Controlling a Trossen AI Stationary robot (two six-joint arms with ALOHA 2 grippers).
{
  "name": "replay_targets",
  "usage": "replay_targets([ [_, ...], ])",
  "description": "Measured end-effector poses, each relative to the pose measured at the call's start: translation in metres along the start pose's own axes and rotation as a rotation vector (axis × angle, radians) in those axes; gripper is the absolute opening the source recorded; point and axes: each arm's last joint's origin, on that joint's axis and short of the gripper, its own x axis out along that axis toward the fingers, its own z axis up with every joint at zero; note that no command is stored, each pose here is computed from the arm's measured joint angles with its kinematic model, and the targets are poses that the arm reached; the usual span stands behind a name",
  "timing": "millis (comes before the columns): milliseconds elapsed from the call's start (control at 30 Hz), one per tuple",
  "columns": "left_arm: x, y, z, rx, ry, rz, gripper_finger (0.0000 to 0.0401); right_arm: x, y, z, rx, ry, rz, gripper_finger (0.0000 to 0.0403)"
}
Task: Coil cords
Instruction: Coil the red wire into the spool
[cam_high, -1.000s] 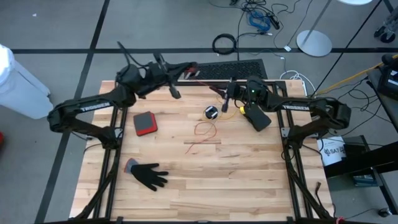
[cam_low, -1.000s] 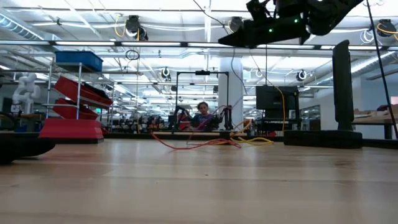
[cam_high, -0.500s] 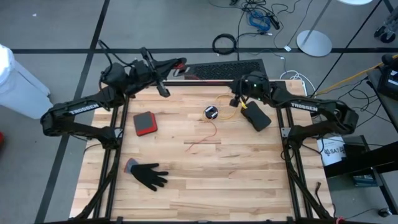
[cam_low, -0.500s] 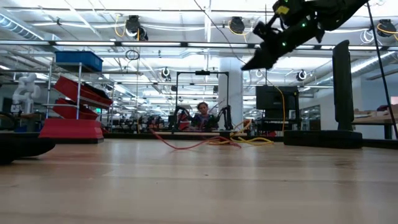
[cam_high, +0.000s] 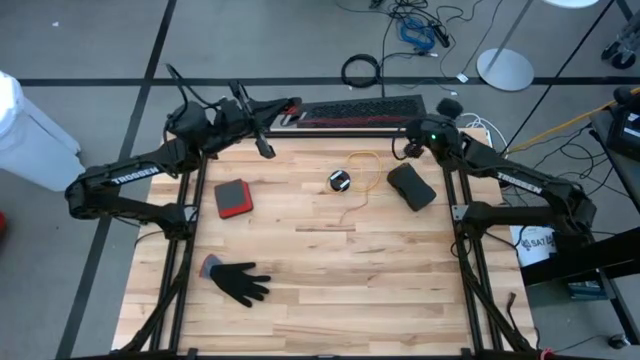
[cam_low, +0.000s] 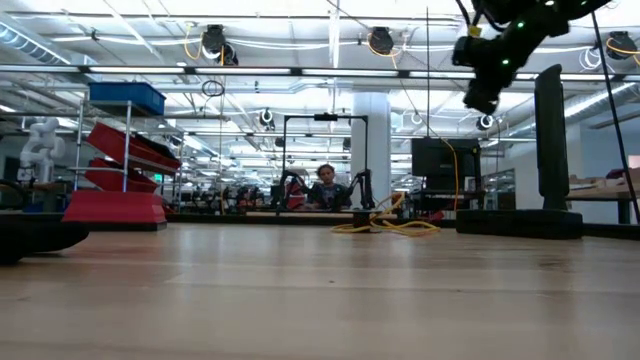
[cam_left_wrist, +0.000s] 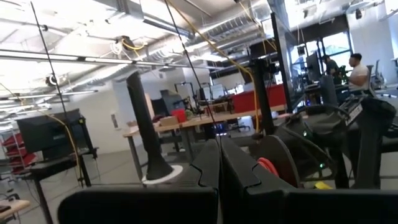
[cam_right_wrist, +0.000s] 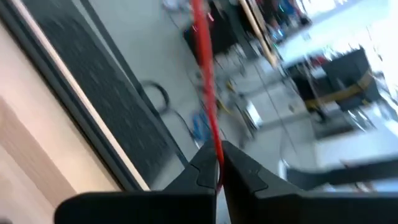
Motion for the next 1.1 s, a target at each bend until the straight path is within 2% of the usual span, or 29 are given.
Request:
replay_targets([
  [233,0.0,0.0,-0.003,0.02,0.029,0.004,0.0,-0.016,-0.008,-0.023,-0.053,0.182,-0.099,0.0006],
  [333,0.002,-0.001,-0.007,0.022,0.052,0.004,0.0,-0.022,-0.008,-0.028,-0.027,0.186,-0.083,0.0006],
  [500,0.008,-0.004,-0.016,0.021,0.092,-0.004,0.0,-0.03,-0.001,-0.036,-0.067,0.224,-0.028,0.0007],
  [600,0.012,-0.005,-0.022,0.021,0.111,-0.009,0.0,-0.032,0.003,-0.044,-0.097,0.281,-0.001,0.0018],
  [700,0.015,-0.007,-0.027,0.021,0.123,-0.013,0.0,-0.034,0.004,-0.049,-0.064,0.319,0.009,0.0034],
  [767,0.017,-0.008,-0.031,0.02,0.133,-0.018,0.0,-0.035,0.006,-0.05,-0.012,0.309,0.068,0.0048],
  [867,0.022,-0.011,-0.04,-0.007,0.164,-0.049,0.0,-0.036,0.009,-0.047,0.083,0.238,0.249,0.0076],
  [1100,0.032,-0.019,-0.068,-0.038,0.291,-0.095,0.0,-0.045,0.014,-0.031,0.246,0.013,0.605,0.017],
])
